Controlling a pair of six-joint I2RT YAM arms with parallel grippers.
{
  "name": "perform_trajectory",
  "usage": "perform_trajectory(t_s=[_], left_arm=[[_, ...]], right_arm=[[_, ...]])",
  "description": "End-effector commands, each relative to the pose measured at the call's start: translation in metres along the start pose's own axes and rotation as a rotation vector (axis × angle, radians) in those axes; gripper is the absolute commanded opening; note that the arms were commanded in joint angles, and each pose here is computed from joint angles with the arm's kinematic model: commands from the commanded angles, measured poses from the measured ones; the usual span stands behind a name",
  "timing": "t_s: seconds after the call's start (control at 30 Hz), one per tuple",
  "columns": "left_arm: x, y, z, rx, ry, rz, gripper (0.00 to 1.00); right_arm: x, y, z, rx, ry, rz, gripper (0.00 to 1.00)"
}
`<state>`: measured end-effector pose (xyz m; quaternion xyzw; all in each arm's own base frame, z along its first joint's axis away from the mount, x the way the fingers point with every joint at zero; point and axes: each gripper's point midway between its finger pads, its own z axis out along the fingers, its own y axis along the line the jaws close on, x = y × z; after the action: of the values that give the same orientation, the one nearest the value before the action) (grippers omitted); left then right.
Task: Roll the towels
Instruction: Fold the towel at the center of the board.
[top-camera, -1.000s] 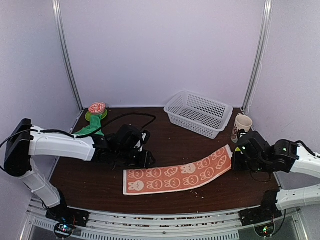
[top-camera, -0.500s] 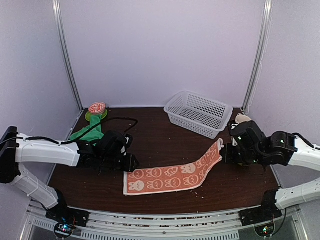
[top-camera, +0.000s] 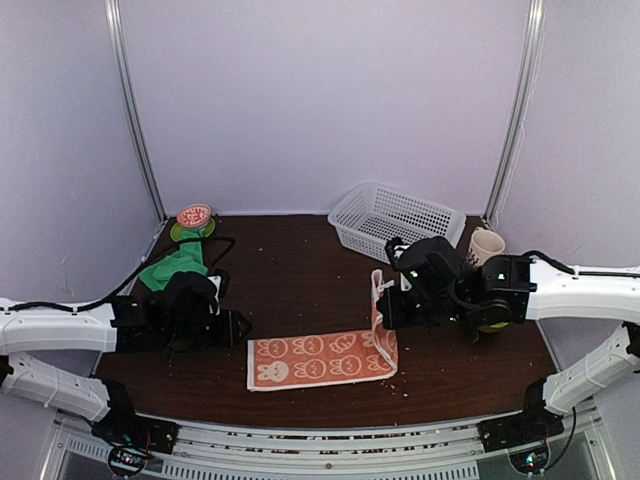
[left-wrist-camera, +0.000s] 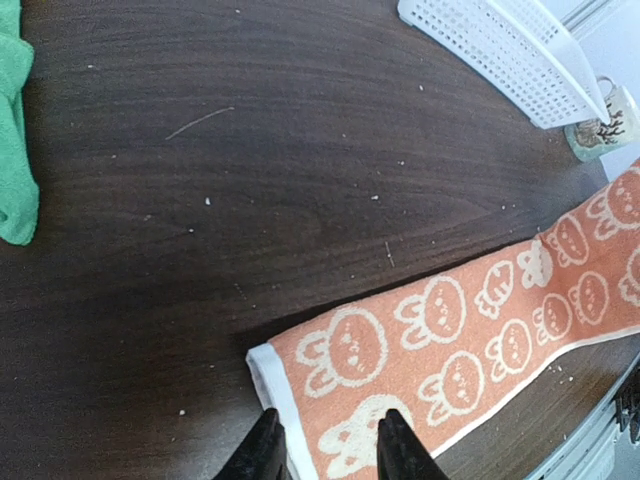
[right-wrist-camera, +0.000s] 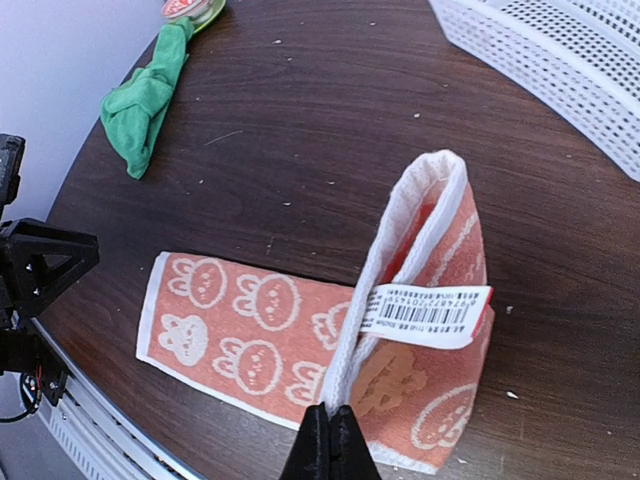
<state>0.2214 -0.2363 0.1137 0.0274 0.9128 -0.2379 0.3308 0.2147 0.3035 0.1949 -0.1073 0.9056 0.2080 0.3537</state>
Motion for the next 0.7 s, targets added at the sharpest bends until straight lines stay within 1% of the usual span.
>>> perform_trajectory(t_s=[0.0,0.23,0.47,0.67], left_arm=[[-0.007,0.018,-0.016,-0.029,-0.081,-0.058,0.33],[-0.004,0.034,-0.031,-0.036,-0.126,-0.090,0.33],[0.003,0.043,-0.034,-0.046,-0.124,-0.106,0.33],[0.008,0.049,-0.035,-0.055,-0.121,-0.116,0.33]], right_arm=[[-0.008,0.043,0.013,-0.105,-0.012,-0.025,0.00],[0.005,0.090,0.036,-0.179,0.042,-0.082,0.00],[0.023,0.129,0.058,-0.239,0.098,-0.145,0.00],[0.037,0.146,0.076,-0.249,0.142,-0.187,0.00]])
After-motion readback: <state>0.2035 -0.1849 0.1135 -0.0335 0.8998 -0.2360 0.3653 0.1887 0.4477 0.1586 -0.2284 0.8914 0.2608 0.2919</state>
